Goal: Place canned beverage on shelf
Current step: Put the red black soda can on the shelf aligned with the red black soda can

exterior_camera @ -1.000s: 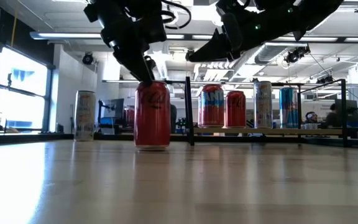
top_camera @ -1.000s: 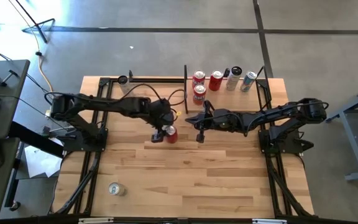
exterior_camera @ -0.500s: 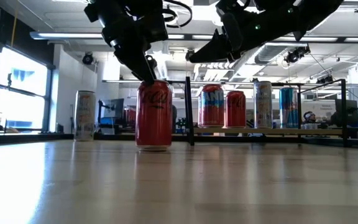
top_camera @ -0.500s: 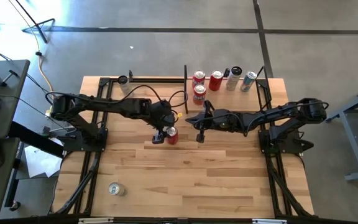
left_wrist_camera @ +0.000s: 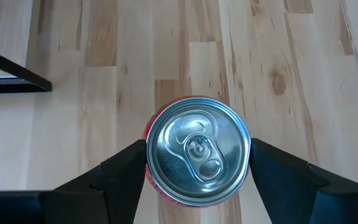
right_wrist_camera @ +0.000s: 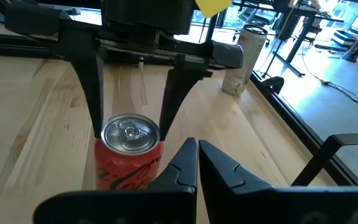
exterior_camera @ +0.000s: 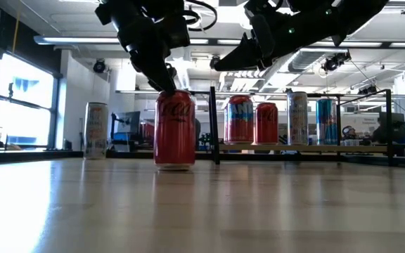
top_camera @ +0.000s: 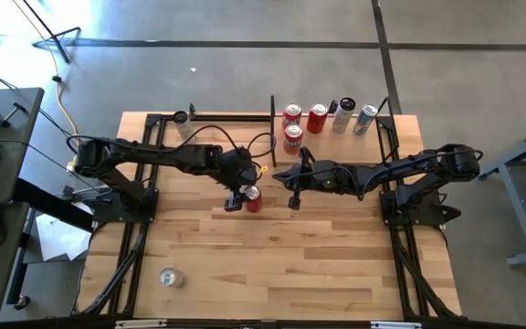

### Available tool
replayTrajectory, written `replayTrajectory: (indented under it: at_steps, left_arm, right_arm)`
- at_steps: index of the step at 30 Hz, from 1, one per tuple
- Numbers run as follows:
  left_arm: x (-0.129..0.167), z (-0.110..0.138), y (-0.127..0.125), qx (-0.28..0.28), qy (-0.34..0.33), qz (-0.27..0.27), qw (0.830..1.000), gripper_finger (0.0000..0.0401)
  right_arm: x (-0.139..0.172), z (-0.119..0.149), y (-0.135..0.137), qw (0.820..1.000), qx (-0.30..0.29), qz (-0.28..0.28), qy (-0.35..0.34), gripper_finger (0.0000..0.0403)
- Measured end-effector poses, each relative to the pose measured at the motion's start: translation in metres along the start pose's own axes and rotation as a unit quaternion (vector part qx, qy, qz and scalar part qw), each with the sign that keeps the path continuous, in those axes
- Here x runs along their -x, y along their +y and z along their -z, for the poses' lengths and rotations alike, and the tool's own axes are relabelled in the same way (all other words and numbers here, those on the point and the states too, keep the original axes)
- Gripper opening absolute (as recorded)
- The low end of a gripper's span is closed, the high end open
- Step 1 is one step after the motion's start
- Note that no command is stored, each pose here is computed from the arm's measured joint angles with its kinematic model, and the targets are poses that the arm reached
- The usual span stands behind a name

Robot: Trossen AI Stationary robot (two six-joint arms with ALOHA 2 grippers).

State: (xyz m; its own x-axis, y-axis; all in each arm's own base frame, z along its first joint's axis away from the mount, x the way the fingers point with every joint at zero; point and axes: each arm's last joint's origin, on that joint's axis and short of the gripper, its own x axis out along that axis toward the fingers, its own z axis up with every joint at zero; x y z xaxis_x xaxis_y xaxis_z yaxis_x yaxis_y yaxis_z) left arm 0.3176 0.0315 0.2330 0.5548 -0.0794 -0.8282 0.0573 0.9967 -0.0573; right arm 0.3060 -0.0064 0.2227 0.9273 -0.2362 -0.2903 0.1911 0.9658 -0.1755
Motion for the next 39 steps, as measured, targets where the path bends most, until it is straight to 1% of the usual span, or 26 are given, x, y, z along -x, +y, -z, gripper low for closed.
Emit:
replayTrajectory:
  at_steps: [8,11,19,22,27,31,33,36,39]
  left_arm:
    - [0.0,0.0,-0.001,-0.013,-0.002,0.014,1.0,0.0262]
    - [-0.001,0.0,-0.002,-0.013,-0.003,0.018,1.0,0.0277]
    - [-0.001,0.0,-0.001,-0.008,-0.005,0.016,1.0,0.034]
    - [0.002,-0.003,-0.001,-0.007,-0.004,0.002,1.0,0.0349]
    - [0.015,-0.017,-0.001,-0.006,-0.01,-0.002,1.0,0.0351]
    - [0.031,-0.023,-0.008,-0.036,-0.01,-0.002,0.999,0.035]
    - [0.037,-0.022,-0.014,-0.037,-0.01,-0.015,0.999,0.0342]
    - [0.045,-0.009,-0.023,-0.019,-0.003,-0.042,0.999,0.0311]
    - [0.046,0.014,-0.034,0.017,-0.022,-0.039,0.999,0.026]
  right_arm:
    - [0.0,0.0,0.0,1.0,0.0,0.0,0.0,0.0]
    - [0.0,0.0,0.0,1.0,0.0,0.0,0.0,0.0]
    - [0.0,0.0,0.0,1.0,0.0,0.0,0.0,0.0]
    - [0.0,-0.001,0.0,1.0,0.0,0.0,-0.001,0.0]
    - [0.001,0.0,0.0,1.0,0.002,0.0,0.001,0.0]
    - [0.001,0.0,0.0,1.0,0.002,0.0,0.003,0.0]
    - [0.001,0.001,0.0,1.0,0.003,-0.001,0.006,0.0]
    - [0.001,0.001,0.0,1.0,0.004,-0.001,0.009,0.0]
    - [0.001,0.002,0.0,1.0,0.005,-0.002,0.013,0.0]
